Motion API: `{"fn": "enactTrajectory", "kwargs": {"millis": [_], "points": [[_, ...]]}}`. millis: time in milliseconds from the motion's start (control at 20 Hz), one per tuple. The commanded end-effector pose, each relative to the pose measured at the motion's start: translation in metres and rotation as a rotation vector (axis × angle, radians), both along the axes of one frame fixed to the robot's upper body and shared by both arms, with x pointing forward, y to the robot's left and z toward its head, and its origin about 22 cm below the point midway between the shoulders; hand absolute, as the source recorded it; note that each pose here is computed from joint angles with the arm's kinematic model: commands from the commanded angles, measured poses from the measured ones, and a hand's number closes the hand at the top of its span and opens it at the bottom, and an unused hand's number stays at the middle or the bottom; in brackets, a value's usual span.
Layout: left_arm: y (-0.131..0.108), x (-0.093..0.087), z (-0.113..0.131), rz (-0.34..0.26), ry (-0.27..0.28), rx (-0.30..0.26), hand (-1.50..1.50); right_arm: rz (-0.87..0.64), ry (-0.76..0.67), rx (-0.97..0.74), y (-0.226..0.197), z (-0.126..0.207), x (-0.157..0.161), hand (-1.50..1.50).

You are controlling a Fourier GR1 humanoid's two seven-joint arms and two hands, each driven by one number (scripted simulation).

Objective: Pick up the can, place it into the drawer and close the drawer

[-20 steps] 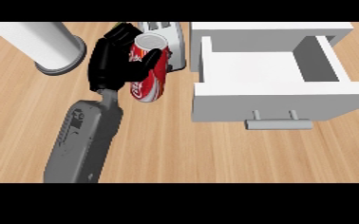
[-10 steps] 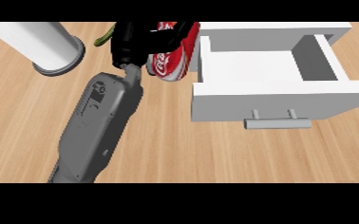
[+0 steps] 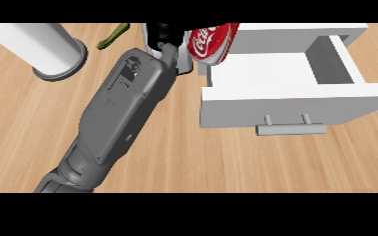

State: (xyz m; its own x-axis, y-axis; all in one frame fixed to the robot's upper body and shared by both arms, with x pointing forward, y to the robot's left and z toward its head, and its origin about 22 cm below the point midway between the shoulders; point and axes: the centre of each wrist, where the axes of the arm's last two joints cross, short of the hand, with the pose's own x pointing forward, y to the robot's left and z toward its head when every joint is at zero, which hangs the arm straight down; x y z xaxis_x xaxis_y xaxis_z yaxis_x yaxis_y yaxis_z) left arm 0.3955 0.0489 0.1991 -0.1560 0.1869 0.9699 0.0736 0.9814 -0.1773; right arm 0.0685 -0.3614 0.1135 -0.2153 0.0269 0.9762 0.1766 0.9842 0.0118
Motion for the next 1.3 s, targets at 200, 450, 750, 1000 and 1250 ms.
{"fn": "enactTrajectory", "kwargs": {"millis": [200,450,750,1000,1250], "points": [[-0.020,0.017,0.009,-0.015,0.008,0.012,1.50,0.007,-0.003,-0.001,0.003,-0.009,0.013,-1.50],[-0.048,0.014,0.019,-0.003,0.006,0.028,1.50,0.027,-0.003,-0.004,-0.004,0.011,-0.003,-1.50],[-0.056,0.025,0.015,0.014,0.035,0.062,1.50,0.032,-0.014,-0.010,0.004,0.009,0.022,-1.50],[-0.060,0.026,0.011,0.029,0.035,0.082,1.50,0.039,-0.012,-0.012,0.001,0.010,0.013,-1.50],[-0.063,0.023,-0.005,0.032,0.075,0.103,1.50,0.056,-0.018,-0.023,-0.009,0.018,0.016,-1.50]]}}
